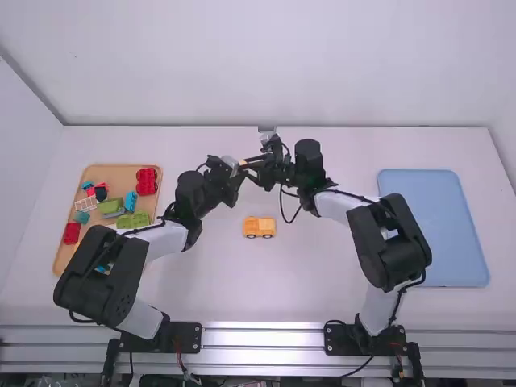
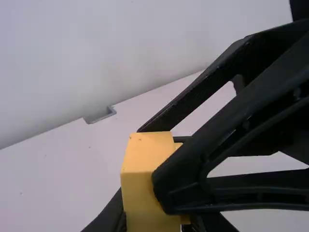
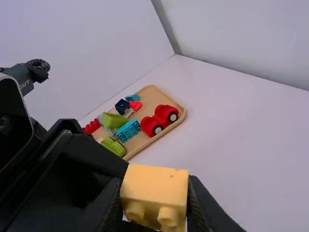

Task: Assemble lego blocks to make yellow taxi

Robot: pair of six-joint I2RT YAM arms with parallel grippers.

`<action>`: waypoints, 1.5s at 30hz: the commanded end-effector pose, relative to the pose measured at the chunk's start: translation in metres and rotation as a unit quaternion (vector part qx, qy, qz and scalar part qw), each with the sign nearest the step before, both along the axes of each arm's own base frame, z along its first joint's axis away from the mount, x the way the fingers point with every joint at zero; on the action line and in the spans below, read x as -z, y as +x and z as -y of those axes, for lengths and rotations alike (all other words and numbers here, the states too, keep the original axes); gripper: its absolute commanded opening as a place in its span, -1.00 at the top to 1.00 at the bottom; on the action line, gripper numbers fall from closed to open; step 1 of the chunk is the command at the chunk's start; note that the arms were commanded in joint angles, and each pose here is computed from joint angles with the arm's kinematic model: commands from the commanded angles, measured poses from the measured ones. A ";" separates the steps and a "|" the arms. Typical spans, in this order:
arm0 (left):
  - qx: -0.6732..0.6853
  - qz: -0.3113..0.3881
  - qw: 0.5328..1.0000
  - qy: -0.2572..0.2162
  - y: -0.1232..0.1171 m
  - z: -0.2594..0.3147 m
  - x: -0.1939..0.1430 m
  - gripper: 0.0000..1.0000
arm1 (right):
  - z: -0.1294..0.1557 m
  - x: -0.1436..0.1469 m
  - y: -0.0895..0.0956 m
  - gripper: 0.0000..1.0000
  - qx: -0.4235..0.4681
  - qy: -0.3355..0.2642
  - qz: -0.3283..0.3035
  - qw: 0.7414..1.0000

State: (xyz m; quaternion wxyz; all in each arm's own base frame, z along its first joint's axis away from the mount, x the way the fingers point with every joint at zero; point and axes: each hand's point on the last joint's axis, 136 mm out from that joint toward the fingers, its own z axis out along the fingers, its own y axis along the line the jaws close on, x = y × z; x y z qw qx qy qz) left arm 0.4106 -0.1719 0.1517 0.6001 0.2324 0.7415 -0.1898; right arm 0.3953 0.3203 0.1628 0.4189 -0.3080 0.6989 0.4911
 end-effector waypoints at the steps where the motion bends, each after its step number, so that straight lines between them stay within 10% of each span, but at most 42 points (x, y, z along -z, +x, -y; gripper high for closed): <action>1: 0.031 0.004 0.999 -0.009 -0.007 0.012 -0.003 0.70 | -0.011 -0.007 -0.017 0.60 -0.031 0.004 0.004 0.999; 5: 0.031 0.004 0.999 -0.009 -0.007 0.012 -0.003 0.53 | -0.010 -0.007 -0.016 0.67 -0.031 0.005 0.001 0.999; 10: 0.031 0.002 0.999 -0.008 -0.007 0.012 -0.001 -0.98 | 0.000 -0.011 -0.005 0.68 -0.014 0.008 0.015 1.000; 24: 0.102 -0.077 0.990 -0.061 -0.026 -0.004 0.009 -0.98 | 0.067 -0.002 0.032 0.72 0.056 -0.162 0.004 0.985; 36: -0.086 -0.114 0.988 -0.057 -0.015 -0.132 0.001 -0.98 | 0.030 0.019 -0.019 0.74 -0.033 -0.361 0.059 0.930; 45: -0.304 -0.059 0.951 -0.021 -0.080 -0.206 -0.081 -0.98 | -0.018 0.013 -0.062 0.75 -0.122 -0.379 0.124 0.909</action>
